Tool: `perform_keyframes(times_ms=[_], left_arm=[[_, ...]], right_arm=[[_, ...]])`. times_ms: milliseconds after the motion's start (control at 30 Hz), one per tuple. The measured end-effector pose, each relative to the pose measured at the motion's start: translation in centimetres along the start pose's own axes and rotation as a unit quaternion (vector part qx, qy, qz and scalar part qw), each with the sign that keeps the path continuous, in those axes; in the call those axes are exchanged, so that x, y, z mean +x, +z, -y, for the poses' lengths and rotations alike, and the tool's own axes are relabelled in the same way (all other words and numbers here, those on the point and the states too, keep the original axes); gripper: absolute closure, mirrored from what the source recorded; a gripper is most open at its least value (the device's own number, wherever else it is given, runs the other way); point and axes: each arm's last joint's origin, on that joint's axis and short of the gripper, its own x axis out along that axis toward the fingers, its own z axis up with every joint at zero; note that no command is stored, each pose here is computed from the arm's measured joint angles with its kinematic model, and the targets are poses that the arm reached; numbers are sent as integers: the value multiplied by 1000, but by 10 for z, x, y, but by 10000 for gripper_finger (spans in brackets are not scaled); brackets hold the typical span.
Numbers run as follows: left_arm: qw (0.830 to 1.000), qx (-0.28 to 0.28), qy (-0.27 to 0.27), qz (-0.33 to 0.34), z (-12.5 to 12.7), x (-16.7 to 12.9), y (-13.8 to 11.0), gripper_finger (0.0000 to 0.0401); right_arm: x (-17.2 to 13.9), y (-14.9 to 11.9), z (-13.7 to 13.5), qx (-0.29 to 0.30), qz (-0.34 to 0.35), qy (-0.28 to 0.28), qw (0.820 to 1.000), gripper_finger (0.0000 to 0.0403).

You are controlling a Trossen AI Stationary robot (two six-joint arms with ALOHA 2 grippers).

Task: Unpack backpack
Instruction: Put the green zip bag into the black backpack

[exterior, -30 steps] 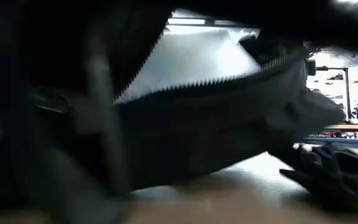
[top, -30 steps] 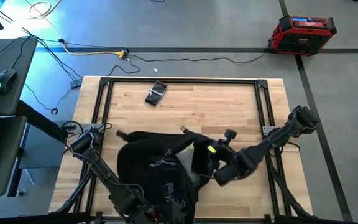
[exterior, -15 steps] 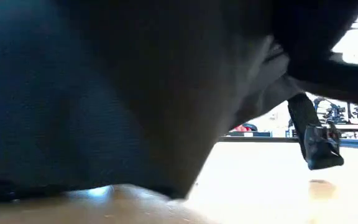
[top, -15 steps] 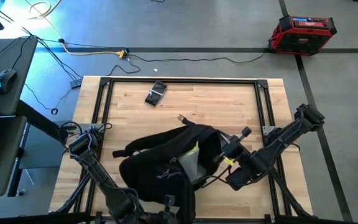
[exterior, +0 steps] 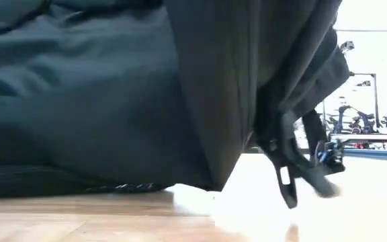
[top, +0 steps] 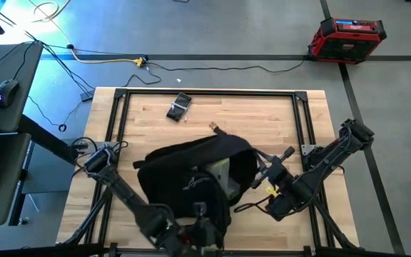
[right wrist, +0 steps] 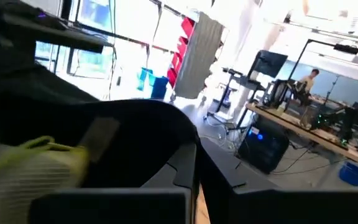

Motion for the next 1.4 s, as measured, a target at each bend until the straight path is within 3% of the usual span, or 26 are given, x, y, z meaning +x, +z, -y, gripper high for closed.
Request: perform_keyframes(times_ms=[200, 333, 467, 633, 933, 1267, 1400], left_arm=[[998, 27, 56, -30, -16, 8, -5, 401], [993, 42, 85, -67, -32, 16, -9, 401], [989, 32, 115, -84, -60, 26, -1, 401], [986, 47, 139, -75, -86, 37, 12, 401], [985, 56, 145, -82, -104, 48, 17, 401], [984, 57, 142, -96, -108, 50, 15, 401], [979, 53, 148, -129, -102, 40, 4, 401]], right_arm=[[2, -7, -2, -55, -123, 38, 990, 403], [5, -13, -5, -88, -227, 80, 967, 403], [6, -15, -15, -92, -281, 132, 946, 403], [5, -21, -42, -103, -287, 185, 934, 403], [14, -58, -85, -196, -307, 208, 908, 403], [12, -70, -90, -257, -318, 215, 887, 401], [5, -67, -83, -284, -321, 226, 875, 370]])
